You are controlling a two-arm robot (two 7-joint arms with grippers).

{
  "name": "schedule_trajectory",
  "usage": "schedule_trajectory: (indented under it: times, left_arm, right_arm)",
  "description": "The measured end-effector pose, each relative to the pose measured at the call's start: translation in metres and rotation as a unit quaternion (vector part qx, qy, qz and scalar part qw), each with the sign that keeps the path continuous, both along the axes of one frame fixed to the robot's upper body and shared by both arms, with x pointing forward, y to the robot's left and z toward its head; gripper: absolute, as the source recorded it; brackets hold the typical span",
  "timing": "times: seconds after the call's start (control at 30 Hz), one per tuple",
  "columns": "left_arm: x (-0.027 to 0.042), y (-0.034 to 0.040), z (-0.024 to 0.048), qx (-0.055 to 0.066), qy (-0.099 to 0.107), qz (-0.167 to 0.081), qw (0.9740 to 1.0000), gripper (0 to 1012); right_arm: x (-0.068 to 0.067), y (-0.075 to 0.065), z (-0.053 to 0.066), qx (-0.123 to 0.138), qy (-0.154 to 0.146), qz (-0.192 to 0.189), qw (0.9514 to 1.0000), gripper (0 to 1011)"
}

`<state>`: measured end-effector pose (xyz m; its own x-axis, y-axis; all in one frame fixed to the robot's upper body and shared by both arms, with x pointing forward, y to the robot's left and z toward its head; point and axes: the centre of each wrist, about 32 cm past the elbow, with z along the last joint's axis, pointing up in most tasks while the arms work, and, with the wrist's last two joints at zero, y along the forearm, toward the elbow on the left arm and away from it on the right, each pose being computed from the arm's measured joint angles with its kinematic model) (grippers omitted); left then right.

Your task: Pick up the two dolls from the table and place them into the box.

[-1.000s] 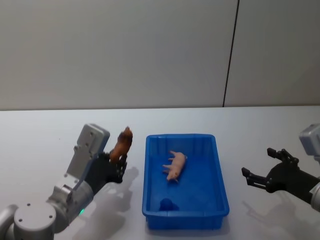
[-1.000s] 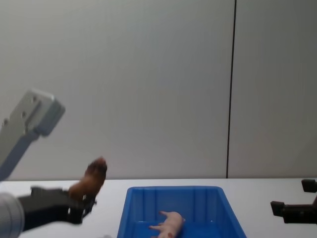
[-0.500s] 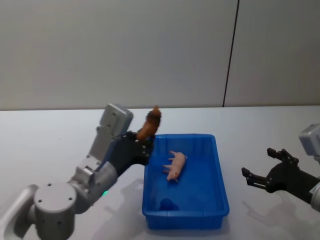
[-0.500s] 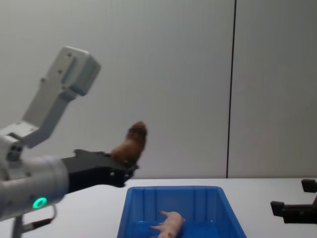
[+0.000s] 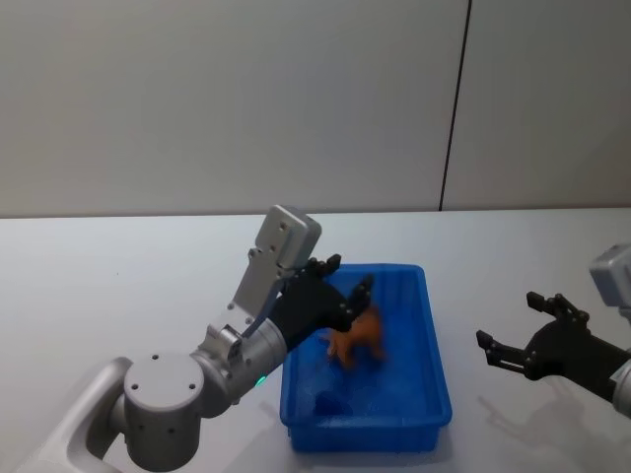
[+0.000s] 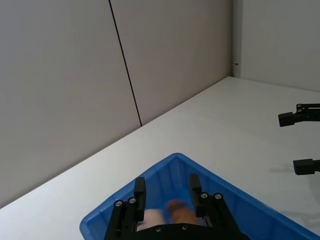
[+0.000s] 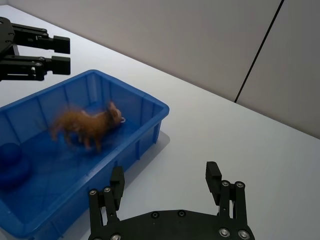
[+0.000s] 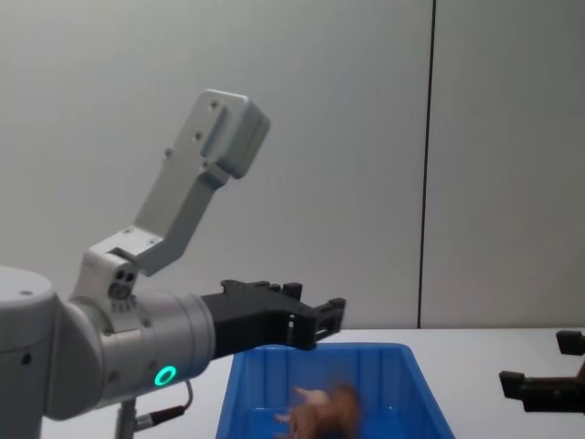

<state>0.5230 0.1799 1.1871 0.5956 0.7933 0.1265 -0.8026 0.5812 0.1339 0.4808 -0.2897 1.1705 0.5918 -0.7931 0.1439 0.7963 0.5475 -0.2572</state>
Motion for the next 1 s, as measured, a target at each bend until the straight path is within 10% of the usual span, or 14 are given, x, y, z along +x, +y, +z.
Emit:
schedule_trajectory:
  times: [0.4,1.0]
  left_arm:
    - [0.0007,-0.0021,0.0053,-0.006,-0.021,0.0,0.9998,851]
    - [-0.01,0.0418,0.0307,0.0,-0.091,0.084,0.9923,1001]
  right_arm:
    - [0.0,0.0,0.0,0.0,0.0,0.0,1.0,1001]
    - [0.0,0.0,0.0,0.0,0.0,0.0,1.0,1001]
